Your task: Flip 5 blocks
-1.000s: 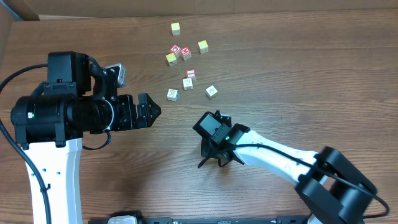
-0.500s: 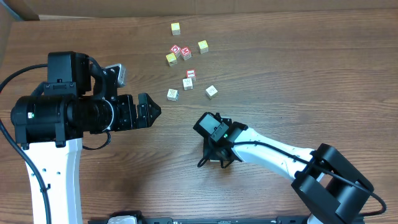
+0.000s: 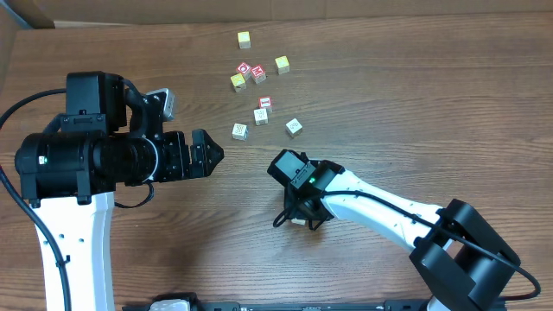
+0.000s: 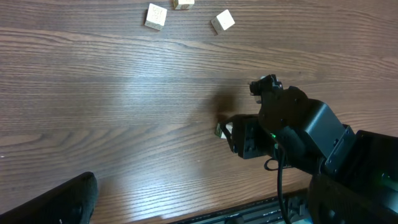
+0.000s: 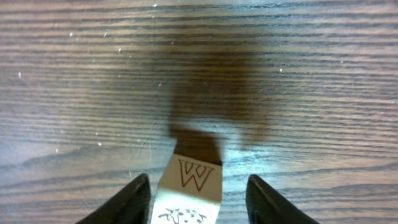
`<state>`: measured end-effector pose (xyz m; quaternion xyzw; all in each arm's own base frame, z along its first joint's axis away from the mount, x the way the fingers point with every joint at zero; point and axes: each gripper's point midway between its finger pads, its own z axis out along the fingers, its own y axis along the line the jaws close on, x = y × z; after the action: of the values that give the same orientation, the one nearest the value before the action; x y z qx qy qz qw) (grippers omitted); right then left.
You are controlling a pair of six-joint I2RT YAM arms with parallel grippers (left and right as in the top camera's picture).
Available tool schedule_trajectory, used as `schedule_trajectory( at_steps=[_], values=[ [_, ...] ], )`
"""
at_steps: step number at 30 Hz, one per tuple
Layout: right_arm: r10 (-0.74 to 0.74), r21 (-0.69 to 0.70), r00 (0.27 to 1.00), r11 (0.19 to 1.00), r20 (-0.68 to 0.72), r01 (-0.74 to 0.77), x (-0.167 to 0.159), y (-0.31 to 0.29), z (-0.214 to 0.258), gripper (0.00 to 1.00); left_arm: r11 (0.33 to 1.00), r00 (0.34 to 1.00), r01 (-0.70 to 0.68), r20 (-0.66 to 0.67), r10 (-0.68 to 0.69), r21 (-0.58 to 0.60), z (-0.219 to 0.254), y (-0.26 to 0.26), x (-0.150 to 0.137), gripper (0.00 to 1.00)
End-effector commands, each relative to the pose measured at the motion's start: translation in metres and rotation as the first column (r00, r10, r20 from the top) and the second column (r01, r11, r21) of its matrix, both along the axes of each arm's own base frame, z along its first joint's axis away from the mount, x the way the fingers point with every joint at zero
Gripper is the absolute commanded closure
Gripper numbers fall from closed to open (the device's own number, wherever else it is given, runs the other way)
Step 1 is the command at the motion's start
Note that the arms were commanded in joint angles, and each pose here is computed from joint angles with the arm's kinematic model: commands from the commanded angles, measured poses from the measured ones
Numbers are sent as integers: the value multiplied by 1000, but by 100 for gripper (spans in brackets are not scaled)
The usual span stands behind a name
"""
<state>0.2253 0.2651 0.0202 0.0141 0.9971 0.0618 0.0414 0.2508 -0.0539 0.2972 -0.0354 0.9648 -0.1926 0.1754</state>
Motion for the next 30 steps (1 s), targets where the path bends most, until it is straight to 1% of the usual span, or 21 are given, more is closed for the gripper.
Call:
schedule_trajectory(
  at_steps=[1,5,10,14,22,30],
  values=[
    [-15,6,999,1000,-36,15,-11,-1,-9,48,1000,1000,-4,21,4,3,5,2,4,0],
    [-9,41,999,999,-51,11,-13,6,-8,49,1000,1000,-4,22,4,3,6,2,4,0],
    [-9,47,999,999,-46,11,-11,7,-8,65,1000,1000,-4,21,4,3,5,2,4,0],
    [-13,48,1000,999,-4,13,-3,9,-7,67,1000,1000,-4,22,4,3,6,1,4,0],
    [-42,24,978,999,203,38,38,9,1,69,1000,1000,-4,22,4,3,6,2,4,0],
    [-41,40,973,999,227,32,43,14,3,69,1000,1000,-4,21,4,3,5,2,4,0]
  ],
)
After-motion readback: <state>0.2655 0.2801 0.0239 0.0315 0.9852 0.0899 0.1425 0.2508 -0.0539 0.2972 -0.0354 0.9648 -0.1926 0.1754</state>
